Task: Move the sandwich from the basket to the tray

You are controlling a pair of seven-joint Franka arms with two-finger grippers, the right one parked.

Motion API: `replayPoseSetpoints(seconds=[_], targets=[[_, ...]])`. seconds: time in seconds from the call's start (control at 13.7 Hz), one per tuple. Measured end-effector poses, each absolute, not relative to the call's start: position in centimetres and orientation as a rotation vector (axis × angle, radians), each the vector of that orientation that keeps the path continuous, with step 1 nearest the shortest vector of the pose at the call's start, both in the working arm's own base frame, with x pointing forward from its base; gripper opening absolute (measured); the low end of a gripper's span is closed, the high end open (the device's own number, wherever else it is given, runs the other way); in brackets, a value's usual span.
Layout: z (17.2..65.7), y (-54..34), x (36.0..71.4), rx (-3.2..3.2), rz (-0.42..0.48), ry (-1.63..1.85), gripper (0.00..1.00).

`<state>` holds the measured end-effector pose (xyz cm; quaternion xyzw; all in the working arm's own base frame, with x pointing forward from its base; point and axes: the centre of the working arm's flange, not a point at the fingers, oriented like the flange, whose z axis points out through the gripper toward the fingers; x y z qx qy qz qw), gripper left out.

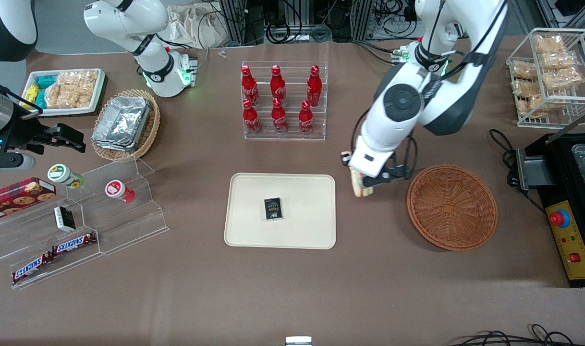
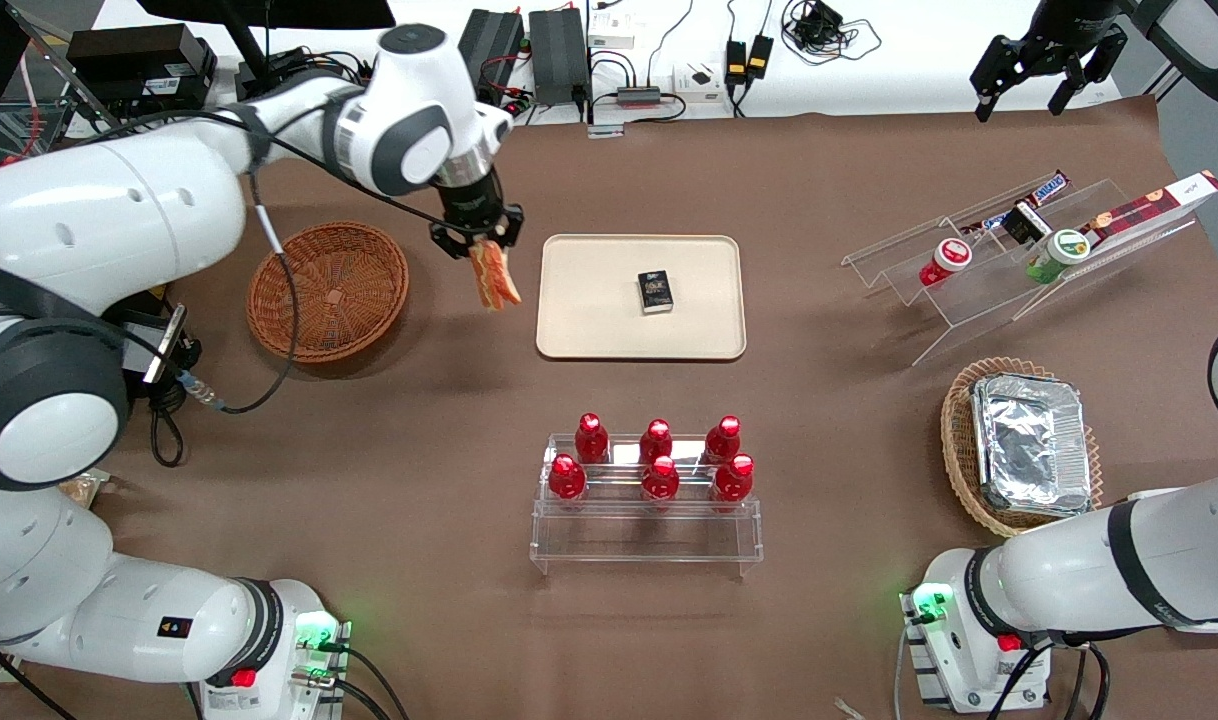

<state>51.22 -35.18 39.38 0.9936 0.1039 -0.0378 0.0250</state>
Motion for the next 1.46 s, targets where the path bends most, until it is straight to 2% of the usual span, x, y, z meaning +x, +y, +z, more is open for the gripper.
replayPoseSetpoints(seconds=[0.29, 0.59, 0.73, 1.1, 1.24, 1.46], targets=[[32.8, -40.9, 49.9, 3.083, -0.042, 0.089, 0.2], [27.0, -42.0, 50.9, 3.096, 0.02, -0.022, 0.2], [25.7, -42.4, 51.9, 3.073, 0.047, -0.031, 0.17], [22.8, -42.2, 53.3, 3.098, 0.104, -0.092, 0.17], [21.7, -42.0, 54.1, 3.106, 0.116, -0.058, 0.31], [21.2, -42.3, 55.5, 3.092, 0.13, -0.006, 0.62]])
